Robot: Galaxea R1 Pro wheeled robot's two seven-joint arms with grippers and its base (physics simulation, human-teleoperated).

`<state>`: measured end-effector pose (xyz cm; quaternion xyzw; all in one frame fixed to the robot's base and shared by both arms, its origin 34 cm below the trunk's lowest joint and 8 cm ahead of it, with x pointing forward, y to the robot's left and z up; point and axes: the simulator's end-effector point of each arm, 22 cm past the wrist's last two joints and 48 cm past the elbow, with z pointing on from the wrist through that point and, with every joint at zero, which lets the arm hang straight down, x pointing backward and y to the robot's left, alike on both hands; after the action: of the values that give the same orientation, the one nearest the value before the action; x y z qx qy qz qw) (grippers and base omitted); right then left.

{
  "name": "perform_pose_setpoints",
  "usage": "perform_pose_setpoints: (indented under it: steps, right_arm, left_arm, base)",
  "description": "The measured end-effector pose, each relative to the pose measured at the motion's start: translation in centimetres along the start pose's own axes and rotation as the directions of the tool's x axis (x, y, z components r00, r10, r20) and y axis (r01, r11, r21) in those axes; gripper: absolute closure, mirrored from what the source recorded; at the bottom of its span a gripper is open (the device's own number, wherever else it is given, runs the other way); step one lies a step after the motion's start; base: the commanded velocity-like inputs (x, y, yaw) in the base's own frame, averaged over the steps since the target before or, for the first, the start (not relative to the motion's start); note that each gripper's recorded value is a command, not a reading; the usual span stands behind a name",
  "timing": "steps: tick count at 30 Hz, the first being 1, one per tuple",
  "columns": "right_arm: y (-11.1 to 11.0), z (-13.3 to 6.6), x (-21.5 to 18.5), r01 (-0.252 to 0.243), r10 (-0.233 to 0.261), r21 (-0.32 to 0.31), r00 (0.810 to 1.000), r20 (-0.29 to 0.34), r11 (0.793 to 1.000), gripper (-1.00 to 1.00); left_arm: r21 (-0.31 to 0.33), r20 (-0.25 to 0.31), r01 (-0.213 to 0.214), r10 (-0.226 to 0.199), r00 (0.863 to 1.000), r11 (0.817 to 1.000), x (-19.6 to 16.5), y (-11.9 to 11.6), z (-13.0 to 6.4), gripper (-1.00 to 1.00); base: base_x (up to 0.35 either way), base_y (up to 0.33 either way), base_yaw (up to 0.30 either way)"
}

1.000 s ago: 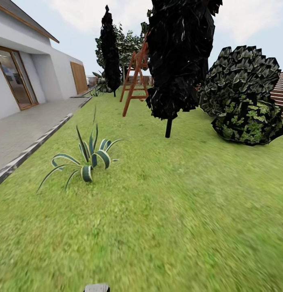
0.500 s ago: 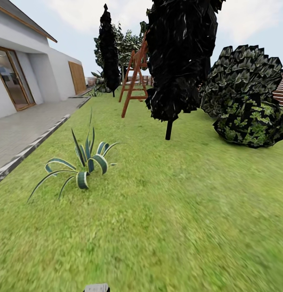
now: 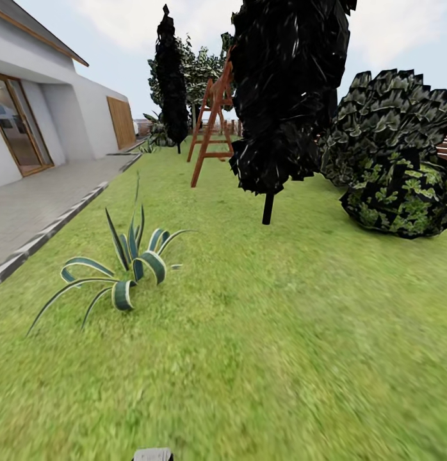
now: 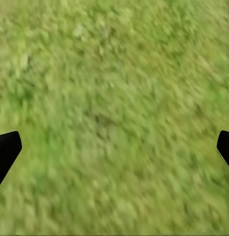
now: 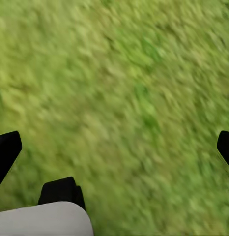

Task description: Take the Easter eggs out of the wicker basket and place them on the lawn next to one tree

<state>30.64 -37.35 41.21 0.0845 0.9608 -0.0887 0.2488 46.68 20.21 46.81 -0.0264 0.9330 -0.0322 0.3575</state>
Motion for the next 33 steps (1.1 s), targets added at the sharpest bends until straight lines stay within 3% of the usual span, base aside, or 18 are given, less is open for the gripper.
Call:
perform_pose_setpoints:
  steps: [33]
  right_arm:
    - [-0.25, 0.06, -0.31, -0.003, 0.003, 0.004, 1.000, 0.006, 1.000, -1.00]
  left_arm:
    - [-0.001, 0.000, 0.000, 0.000, 1.000, 1.000, -0.02, 0.04, 0.00, -1.00]
  base:
    - [0.307, -0.052, 0.000]
